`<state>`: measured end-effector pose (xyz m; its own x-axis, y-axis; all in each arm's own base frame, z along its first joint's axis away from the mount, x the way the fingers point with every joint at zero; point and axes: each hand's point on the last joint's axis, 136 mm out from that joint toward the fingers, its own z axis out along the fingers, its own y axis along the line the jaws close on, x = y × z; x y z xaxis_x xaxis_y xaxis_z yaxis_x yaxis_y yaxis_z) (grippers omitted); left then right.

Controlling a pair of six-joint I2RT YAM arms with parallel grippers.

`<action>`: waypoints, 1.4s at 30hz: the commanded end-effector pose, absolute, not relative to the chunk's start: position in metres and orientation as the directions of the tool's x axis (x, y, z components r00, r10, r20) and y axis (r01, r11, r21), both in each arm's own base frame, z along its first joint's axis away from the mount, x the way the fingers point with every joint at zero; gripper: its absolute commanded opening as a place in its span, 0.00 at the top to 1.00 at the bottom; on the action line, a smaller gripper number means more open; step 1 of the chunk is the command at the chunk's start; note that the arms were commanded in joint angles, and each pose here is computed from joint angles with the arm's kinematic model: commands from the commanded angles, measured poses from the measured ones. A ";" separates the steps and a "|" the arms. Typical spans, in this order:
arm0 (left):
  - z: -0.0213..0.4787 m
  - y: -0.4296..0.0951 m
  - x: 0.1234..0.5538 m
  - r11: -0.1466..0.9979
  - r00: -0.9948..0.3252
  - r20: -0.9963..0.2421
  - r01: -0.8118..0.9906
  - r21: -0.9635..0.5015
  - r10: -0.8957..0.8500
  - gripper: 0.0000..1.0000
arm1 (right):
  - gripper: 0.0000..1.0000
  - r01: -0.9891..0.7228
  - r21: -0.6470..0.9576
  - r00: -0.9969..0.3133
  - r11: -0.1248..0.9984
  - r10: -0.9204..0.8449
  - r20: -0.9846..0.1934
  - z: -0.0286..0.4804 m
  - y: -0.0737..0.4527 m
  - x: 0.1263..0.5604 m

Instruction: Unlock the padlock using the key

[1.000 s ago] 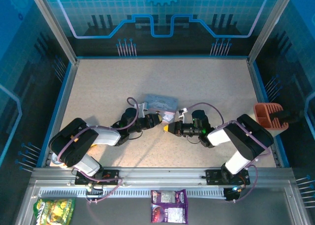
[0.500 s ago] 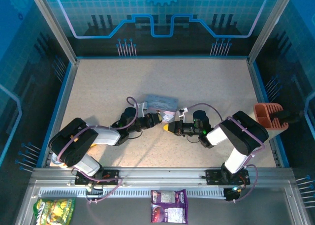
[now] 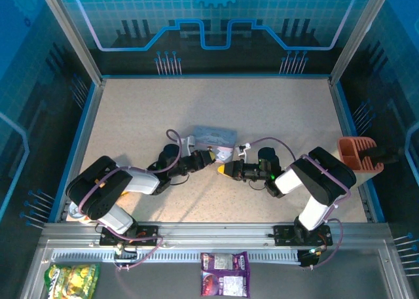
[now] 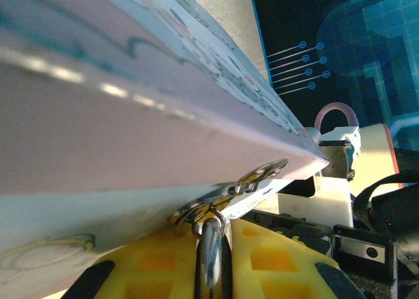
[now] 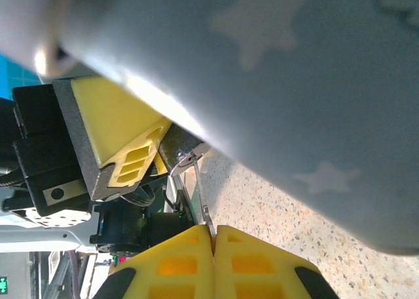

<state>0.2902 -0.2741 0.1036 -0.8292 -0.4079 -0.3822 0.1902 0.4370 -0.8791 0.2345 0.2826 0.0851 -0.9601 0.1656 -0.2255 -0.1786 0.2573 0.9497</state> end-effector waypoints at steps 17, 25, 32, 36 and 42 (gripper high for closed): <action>0.131 -0.282 0.279 0.326 -0.824 -0.411 0.295 -0.898 -0.390 0.95 | 1.00 -0.229 0.949 -0.943 0.215 0.195 -0.272 0.100 0.283 0.246; 0.134 -0.284 0.278 0.317 -0.824 -0.416 0.306 -0.898 -0.385 0.94 | 1.00 -0.229 0.952 -0.942 0.204 0.199 -0.270 0.103 0.285 0.249; 0.134 -0.289 0.275 0.307 -0.828 -0.414 0.310 -0.900 -0.378 0.91 | 1.00 -0.225 0.955 -0.942 0.193 0.209 -0.264 0.105 0.285 0.252; 0.134 -0.289 0.275 0.300 -0.828 -0.411 0.309 -0.902 -0.382 0.88 | 1.00 -0.221 0.958 -0.943 0.183 0.210 -0.257 0.104 0.284 0.253; 0.135 -0.290 0.276 0.297 -0.828 -0.411 0.312 -0.903 -0.380 0.90 | 1.00 -0.221 0.961 -0.942 0.167 0.217 -0.255 0.106 0.284 0.255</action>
